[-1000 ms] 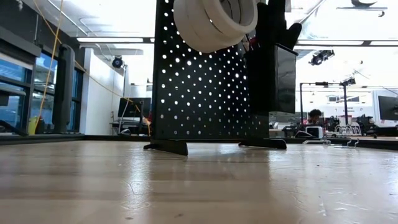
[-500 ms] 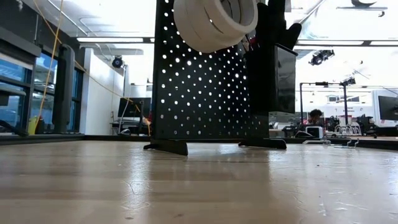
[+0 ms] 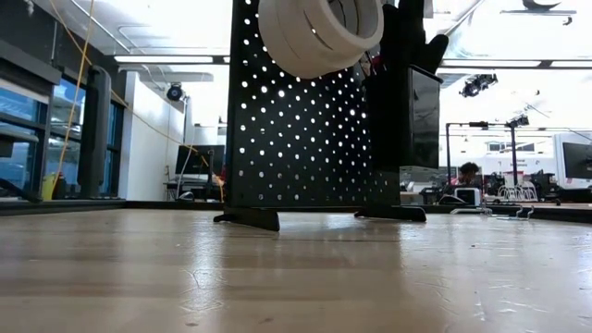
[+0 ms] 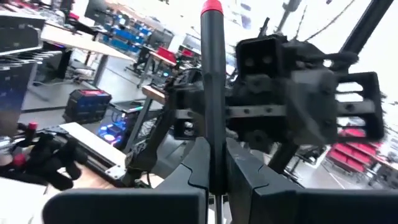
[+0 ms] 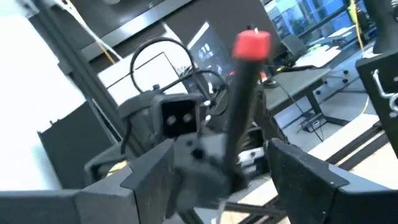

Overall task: Hang tools onto peg board
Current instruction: Hang the screw tool onto the pegboard

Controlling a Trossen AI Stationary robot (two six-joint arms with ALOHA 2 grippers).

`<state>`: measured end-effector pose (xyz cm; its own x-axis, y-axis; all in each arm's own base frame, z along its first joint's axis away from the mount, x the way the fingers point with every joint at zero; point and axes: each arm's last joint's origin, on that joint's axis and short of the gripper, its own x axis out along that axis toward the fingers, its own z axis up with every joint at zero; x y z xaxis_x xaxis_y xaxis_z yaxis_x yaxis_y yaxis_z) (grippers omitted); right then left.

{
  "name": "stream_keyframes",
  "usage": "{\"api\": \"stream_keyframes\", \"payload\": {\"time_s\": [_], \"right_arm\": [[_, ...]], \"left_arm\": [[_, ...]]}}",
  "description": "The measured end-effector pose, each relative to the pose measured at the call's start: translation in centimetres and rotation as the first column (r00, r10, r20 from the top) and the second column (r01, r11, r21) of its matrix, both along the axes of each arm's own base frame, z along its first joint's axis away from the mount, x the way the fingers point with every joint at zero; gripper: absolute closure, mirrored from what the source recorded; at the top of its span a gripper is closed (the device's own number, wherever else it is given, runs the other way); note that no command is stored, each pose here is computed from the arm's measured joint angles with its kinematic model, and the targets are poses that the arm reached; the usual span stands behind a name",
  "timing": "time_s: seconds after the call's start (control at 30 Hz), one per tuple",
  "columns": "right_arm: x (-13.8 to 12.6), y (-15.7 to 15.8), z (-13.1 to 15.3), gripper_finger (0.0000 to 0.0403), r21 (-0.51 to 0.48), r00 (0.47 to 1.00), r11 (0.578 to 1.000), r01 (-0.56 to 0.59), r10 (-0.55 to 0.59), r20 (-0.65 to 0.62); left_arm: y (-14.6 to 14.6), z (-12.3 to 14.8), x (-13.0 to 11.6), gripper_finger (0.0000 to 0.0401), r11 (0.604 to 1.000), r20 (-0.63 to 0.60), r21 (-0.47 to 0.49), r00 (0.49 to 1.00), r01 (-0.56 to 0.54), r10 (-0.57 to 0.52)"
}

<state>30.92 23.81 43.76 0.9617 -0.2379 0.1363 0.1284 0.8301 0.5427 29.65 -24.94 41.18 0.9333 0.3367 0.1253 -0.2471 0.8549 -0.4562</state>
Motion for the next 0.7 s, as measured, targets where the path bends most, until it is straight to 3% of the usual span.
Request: {"api": "stream_keyframes", "payload": {"time_s": [0.33,0.4,0.53,0.7], "right_arm": [[2.0,-2.7,0.4,0.0169,0.056,0.998,0.998,-0.001,-0.002,0.057],[1.8,-2.6,0.3,0.021,0.06,0.998,0.997,0.039,-0.041,0.043],[1.1,-2.0,0.5,0.0366,0.018,0.995,0.995,0.099,-0.099,0.024],[0.4,-2.9,1.5,0.0374,-0.018,0.995,0.996,0.093,-0.092,0.027]], "left_arm": [[0.9,0.0,0.9,0.0387,0.999,0.007,0.034,0.999,0.032,-0.032],[1.1,0.2,0.9,0.0387,0.998,0.007,0.057,1.0,0.0,-0.001],[1.0,0.5,0.7,0.0387,0.994,-0.001,0.1,0.999,-0.044,0.045],[1.5,0.6,1.0,0.0385,0.991,-0.004,0.123,0.998,-0.057,0.058]]}}
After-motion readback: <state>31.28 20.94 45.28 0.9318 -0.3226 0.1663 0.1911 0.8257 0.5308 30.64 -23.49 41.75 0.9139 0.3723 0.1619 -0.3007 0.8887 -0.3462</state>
